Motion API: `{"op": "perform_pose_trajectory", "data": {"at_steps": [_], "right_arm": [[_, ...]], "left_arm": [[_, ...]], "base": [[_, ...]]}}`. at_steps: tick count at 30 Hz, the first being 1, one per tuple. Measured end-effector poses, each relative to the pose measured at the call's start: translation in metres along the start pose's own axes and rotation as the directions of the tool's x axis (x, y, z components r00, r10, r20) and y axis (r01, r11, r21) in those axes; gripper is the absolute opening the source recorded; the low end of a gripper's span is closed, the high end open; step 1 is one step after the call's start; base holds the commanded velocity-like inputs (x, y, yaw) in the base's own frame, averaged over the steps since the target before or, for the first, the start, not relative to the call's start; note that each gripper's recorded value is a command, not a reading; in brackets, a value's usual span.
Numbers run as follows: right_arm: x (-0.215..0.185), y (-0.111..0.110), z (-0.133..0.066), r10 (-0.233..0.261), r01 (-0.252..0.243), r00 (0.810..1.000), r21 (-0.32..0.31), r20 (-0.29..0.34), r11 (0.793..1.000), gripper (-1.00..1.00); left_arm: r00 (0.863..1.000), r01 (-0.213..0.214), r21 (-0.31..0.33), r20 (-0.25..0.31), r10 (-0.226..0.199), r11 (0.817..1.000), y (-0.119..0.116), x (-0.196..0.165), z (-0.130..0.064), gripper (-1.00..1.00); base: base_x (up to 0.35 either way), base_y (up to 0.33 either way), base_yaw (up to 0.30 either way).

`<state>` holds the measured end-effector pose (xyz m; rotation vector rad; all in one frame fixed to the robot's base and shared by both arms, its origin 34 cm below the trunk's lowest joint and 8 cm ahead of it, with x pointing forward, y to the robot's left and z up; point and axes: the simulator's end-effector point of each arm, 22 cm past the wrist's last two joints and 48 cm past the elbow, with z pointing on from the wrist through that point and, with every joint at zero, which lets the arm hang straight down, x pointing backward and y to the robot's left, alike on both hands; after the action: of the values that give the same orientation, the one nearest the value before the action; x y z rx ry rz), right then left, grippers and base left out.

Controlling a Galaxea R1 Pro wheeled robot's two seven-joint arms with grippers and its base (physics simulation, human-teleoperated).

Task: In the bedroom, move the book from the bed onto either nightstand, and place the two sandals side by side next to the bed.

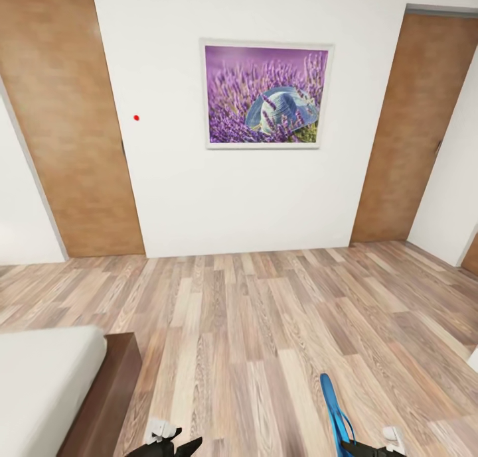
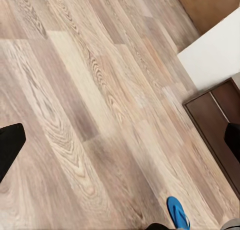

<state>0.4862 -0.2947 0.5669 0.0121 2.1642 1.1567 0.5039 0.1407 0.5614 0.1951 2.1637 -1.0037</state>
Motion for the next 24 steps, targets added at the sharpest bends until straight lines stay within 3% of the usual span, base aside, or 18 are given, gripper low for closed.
{"op": "perform_pose_trajectory", "data": {"at_steps": [24], "right_arm": [[0.0006,0.0002,0.0001,0.001,-0.001,1.0,-0.001,-0.002,1.0,-1.0]], "left_arm": [[1.0,0.0,0.0,0.0,0.0,1.0,0.0,0.0,0.0,1.0]], "base": [[0.329,0.0,0.0]]}}
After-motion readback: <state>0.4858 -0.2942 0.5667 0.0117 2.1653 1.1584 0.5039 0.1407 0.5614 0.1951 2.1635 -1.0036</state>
